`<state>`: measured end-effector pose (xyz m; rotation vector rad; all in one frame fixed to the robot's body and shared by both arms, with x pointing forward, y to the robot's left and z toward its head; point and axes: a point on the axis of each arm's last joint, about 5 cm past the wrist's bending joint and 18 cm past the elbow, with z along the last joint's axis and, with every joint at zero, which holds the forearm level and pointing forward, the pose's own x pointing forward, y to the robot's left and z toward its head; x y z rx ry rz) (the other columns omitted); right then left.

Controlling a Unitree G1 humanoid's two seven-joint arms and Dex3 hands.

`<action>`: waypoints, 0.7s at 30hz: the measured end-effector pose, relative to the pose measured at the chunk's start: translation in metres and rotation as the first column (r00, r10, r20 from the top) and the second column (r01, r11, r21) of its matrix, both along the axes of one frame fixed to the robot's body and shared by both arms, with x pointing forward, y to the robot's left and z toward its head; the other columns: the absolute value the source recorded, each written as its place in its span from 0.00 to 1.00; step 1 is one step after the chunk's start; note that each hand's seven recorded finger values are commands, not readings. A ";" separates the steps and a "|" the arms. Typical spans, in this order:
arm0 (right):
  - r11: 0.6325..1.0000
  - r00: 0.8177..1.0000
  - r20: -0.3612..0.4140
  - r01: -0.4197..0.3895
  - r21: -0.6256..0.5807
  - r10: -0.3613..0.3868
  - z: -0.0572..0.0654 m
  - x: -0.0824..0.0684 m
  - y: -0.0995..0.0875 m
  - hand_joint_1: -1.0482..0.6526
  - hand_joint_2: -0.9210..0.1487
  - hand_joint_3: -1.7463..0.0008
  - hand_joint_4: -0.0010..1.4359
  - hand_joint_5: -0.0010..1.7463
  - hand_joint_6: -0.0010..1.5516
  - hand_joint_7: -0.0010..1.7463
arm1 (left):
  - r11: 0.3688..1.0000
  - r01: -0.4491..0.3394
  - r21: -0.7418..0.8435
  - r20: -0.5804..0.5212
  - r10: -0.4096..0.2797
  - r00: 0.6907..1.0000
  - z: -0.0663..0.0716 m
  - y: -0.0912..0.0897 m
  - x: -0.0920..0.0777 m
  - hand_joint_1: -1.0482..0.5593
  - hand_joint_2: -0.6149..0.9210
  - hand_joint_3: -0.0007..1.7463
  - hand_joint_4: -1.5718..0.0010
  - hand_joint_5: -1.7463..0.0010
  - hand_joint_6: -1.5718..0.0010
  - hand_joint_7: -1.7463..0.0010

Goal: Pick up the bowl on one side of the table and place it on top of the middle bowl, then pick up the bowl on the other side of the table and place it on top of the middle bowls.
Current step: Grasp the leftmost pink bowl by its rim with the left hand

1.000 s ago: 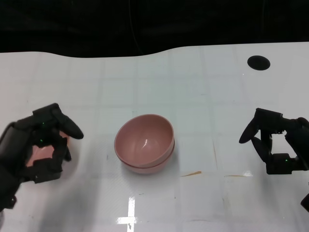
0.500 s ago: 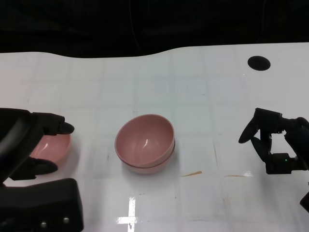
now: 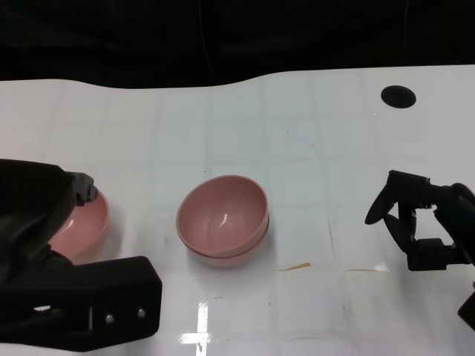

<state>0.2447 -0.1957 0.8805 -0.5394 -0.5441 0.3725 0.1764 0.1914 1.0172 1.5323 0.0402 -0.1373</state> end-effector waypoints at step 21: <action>1.000 1.000 -0.010 -0.004 -0.011 0.004 -0.002 -0.001 0.001 0.50 0.27 0.37 0.60 1.00 0.45 0.89 | 0.977 -0.193 -0.092 -0.008 0.193 0.981 -0.079 0.009 0.043 0.28 0.97 0.01 0.64 1.00 0.62 1.00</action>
